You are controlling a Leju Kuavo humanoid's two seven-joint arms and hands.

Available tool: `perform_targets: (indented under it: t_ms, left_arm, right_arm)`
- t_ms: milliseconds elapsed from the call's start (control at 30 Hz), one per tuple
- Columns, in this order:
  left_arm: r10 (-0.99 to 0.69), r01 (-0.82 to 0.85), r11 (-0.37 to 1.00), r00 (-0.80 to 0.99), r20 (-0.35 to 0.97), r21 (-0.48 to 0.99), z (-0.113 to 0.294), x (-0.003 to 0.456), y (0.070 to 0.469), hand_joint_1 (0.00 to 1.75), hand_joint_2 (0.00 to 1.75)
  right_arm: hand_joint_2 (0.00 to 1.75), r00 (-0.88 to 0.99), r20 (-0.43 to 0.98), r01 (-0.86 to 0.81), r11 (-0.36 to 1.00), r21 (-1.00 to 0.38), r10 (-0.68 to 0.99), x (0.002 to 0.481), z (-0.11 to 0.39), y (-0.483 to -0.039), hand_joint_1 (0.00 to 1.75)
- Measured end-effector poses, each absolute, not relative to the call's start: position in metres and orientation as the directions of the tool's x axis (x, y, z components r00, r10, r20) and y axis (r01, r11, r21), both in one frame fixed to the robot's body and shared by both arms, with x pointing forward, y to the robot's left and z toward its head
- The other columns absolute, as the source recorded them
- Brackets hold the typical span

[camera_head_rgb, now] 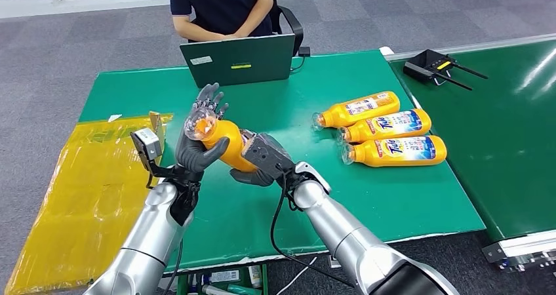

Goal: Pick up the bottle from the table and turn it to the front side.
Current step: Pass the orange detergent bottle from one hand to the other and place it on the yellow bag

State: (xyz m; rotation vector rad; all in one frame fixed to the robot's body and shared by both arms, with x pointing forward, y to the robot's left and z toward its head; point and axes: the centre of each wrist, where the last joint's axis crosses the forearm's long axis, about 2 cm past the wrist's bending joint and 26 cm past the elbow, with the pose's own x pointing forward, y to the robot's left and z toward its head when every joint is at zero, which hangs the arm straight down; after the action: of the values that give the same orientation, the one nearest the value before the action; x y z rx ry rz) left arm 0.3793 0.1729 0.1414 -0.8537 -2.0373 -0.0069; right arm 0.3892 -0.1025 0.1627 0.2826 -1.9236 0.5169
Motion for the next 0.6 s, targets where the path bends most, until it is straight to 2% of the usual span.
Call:
perform_targets:
  t_ms: [600]
  left_arm:
    - [0.585, 0.592, 0.743, -0.349, 0.732, -0.311, 0.1418, 0.3787, 0.1774, 1.75, 1.75]
  right_arm:
    - [1.75, -0.397, 0.917, -0.421, 0.878, -0.230, 0.050, 0.3885, 0.1590, -0.1062, 1.75]
